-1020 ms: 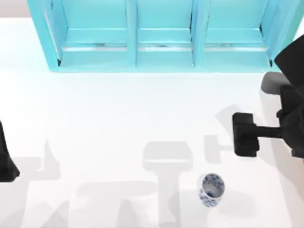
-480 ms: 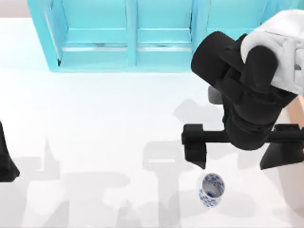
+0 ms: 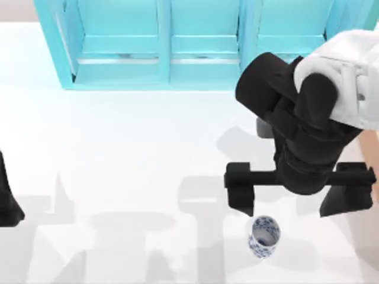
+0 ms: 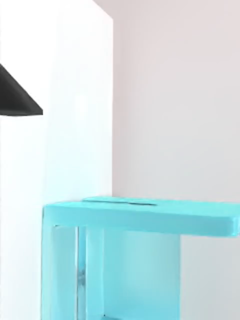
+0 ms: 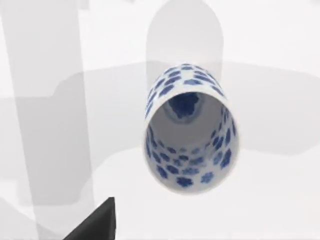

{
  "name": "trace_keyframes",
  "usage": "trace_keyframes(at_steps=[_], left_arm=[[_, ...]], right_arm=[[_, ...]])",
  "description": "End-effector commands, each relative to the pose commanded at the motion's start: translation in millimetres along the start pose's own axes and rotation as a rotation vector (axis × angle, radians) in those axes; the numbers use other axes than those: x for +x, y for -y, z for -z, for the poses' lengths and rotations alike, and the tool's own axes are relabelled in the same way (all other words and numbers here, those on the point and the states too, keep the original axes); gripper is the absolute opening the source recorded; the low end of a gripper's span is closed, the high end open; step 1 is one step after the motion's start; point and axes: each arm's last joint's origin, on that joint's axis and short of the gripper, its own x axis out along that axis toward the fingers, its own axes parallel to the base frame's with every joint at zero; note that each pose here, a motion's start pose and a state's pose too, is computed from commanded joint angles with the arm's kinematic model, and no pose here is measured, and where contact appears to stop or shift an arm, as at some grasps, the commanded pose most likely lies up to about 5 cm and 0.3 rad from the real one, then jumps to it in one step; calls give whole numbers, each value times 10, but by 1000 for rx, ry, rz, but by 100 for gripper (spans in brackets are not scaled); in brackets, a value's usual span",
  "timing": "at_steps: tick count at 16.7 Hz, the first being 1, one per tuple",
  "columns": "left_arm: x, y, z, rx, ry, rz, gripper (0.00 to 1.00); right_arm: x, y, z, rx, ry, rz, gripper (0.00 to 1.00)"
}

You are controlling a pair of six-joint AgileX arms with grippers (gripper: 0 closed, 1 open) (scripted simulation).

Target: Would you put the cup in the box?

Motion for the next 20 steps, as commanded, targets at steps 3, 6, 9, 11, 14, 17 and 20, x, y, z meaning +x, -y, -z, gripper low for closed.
trace_keyframes(at_steps=[3, 6, 9, 11, 14, 17, 20], left_arm=[[0, 0, 0, 0, 0, 0, 100], [0, 0, 0, 0, 0, 0, 100], [0, 0, 0, 0, 0, 0, 100], [0, 0, 0, 0, 0, 0, 100], [0, 0, 0, 0, 0, 0, 100], [0, 0, 0, 0, 0, 0, 100], [0, 0, 0, 0, 0, 0, 100]], right_arm=[[351, -22, -20, 0, 6, -5, 100], [679, -12, -3, 0, 6, -6, 100], [800, -1, 17, 0, 2, -2, 100], [800, -1, 17, 0, 2, -2, 100], [800, -1, 17, 0, 2, -2, 85], [800, -1, 17, 0, 2, -2, 62], [800, -1, 17, 0, 2, -2, 40]])
